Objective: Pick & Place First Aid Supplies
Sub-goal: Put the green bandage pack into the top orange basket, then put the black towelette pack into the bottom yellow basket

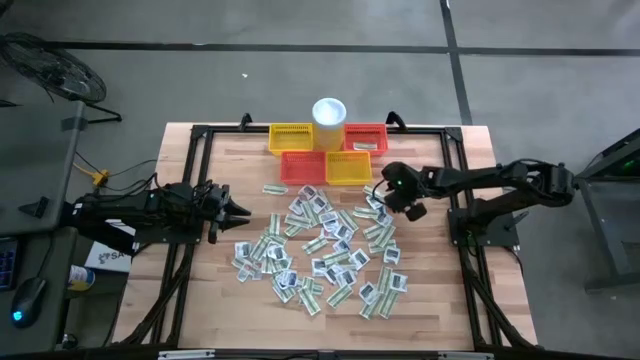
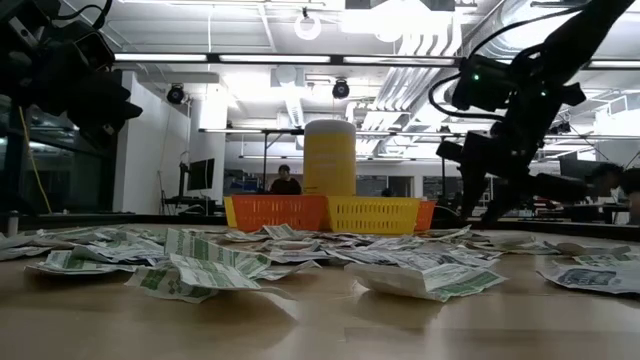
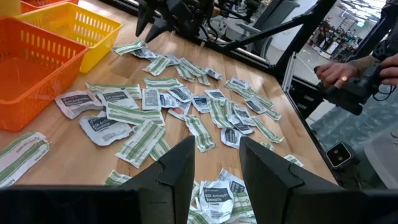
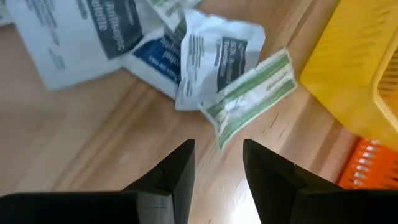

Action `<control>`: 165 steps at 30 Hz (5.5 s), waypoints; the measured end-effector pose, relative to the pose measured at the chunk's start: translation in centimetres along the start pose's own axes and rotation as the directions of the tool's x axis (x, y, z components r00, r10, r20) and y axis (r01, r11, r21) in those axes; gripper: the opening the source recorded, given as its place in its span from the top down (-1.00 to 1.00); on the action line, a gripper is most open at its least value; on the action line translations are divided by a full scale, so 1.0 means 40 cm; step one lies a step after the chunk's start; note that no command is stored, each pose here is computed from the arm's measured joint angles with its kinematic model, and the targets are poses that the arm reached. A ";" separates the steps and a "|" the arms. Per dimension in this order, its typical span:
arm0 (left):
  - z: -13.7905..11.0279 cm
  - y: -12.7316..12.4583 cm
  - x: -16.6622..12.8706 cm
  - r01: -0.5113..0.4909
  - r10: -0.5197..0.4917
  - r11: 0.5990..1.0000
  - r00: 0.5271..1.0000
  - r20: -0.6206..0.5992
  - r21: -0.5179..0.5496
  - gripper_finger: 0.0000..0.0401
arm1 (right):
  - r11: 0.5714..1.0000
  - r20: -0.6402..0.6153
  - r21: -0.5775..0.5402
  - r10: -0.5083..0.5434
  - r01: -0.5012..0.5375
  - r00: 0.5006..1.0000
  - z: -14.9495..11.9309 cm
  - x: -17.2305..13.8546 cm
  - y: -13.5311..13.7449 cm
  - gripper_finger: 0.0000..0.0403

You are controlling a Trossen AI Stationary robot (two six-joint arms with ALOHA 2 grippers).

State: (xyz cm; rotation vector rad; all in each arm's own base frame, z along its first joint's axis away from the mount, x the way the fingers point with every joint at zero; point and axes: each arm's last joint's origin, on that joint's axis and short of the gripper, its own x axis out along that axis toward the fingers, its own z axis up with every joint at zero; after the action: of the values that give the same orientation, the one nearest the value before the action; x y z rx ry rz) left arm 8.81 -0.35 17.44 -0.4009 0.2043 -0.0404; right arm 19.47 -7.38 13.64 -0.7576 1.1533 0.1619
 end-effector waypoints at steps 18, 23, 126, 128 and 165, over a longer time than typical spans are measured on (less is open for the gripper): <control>0.000 0.000 0.000 0.000 0.000 1.000 1.000 0.000 0.000 0.37 | 0.999 0.024 0.000 -0.037 0.037 0.999 0.003 0.020 0.004 0.56; 0.000 0.000 0.000 0.000 0.000 1.000 1.000 0.000 0.000 0.37 | 0.999 0.023 0.001 -0.037 0.037 0.999 0.002 0.020 0.004 0.79; 0.000 0.000 0.000 0.000 0.000 1.000 1.000 -0.001 0.000 0.37 | 0.139 0.111 0.980 0.215 -0.143 0.970 0.049 -0.057 -0.175 0.39; 0.000 0.000 0.000 0.000 0.000 1.000 1.000 0.000 0.000 0.37 | 0.162 0.085 0.979 0.221 -0.123 0.971 0.063 -0.050 -0.152 0.39; 0.000 0.000 0.000 0.000 0.000 1.000 1.000 -0.001 0.000 0.37 | 0.441 -0.247 0.854 -0.124 0.276 0.961 0.255 0.038 -0.003 0.39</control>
State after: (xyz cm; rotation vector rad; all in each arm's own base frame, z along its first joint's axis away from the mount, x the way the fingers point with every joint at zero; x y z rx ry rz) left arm 8.81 -0.35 17.44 -0.4009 0.2048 -0.0406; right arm 27.97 -1.58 14.32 0.0691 1.0803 -0.7024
